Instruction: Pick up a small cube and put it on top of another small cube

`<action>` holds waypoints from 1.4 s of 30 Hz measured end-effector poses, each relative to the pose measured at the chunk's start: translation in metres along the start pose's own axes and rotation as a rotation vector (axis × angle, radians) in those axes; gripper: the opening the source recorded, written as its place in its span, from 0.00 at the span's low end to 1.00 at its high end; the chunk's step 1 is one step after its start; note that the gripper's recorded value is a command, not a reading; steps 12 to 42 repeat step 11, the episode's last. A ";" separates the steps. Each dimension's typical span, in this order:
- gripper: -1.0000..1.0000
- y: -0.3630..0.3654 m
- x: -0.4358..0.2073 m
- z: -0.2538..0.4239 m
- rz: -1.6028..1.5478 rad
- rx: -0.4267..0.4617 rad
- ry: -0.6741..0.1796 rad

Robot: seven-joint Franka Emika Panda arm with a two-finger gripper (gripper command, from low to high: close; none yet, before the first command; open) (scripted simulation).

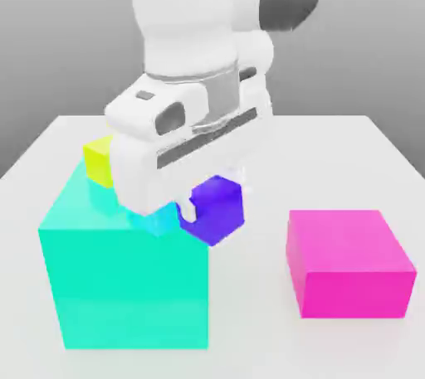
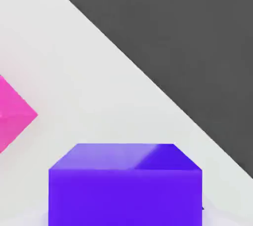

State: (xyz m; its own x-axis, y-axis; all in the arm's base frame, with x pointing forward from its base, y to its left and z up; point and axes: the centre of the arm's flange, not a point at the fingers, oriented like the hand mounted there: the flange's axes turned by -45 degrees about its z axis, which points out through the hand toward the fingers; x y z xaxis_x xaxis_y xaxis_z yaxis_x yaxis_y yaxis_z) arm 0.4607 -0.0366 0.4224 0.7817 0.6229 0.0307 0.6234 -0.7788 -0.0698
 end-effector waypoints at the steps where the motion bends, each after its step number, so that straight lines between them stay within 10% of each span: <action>1: 0.00 0.001 -0.010 -0.014 0.040 -0.014 -0.005; 7: 0.00 0.005 -0.045 -0.007 0.168 -0.066 -0.022; 8: 1.00 0.006 -0.047 0.003 0.170 -0.067 -0.022; 42: 1.00 0.006 -0.047 0.003 0.170 -0.067 -0.022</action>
